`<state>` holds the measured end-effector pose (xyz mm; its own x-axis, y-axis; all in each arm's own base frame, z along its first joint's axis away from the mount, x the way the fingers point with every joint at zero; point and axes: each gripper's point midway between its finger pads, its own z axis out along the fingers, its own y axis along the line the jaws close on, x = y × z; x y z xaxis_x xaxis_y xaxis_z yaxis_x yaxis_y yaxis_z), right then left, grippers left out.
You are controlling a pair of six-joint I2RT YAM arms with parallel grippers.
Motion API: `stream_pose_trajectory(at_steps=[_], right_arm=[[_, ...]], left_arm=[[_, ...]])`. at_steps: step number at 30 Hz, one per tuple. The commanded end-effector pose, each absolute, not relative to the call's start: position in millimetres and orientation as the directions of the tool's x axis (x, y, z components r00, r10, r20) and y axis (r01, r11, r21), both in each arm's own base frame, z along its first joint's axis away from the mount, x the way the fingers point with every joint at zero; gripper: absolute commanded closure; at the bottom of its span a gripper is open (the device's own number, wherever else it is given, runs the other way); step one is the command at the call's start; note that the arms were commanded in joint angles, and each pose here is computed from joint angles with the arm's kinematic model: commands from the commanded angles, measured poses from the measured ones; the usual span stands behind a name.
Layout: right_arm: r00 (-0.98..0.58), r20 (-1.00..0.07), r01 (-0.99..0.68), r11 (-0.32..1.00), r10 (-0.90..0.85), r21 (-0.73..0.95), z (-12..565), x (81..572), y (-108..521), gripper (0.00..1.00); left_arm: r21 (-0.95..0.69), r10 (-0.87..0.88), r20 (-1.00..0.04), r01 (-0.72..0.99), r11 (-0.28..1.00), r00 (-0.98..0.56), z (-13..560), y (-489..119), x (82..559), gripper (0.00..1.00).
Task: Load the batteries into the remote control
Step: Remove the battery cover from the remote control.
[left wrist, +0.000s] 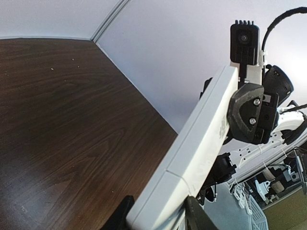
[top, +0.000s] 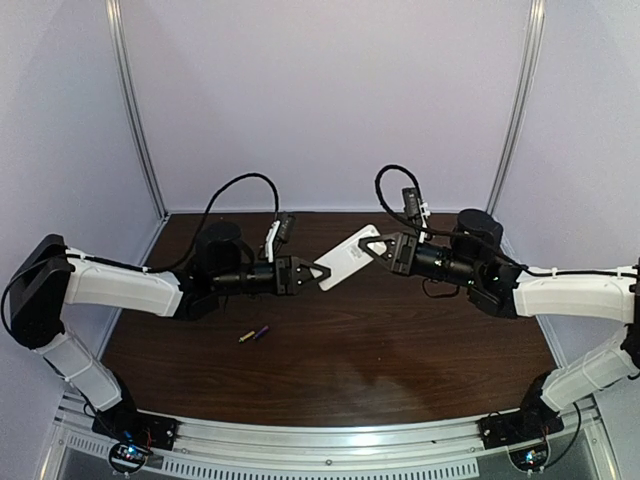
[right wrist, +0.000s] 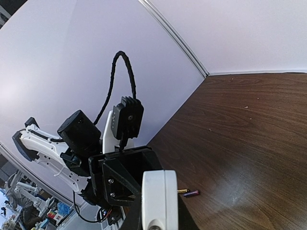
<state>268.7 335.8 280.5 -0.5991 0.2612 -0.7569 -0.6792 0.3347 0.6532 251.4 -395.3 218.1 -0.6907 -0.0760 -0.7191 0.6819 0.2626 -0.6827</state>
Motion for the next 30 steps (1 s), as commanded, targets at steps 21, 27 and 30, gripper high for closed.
stream_pose_trajectory(at_steps=[21, 27, 30], right_arm=[[-0.605, -0.698, -0.674, 0.221, 0.382, 0.705, 304.8, 271.8, 319.6, 1.00], [-0.586, -0.727, -0.670, 0.290, 0.357, 0.683, 297.0, 274.8, 325.1, 1.00], [-0.569, -0.747, -0.675, 0.324, 0.343, 0.663, 295.7, 274.8, 326.9, 1.00]], left_arm=[[-0.624, -0.048, -0.775, 0.750, 0.221, -0.631, 232.6, -401.5, 241.8, 0.46], [-0.689, -0.110, -0.719, 0.684, 0.240, -0.686, 235.8, -408.6, 257.3, 0.43], [-0.717, -0.139, -0.693, 0.659, 0.227, -0.707, 238.6, -410.8, 261.0, 0.44]])
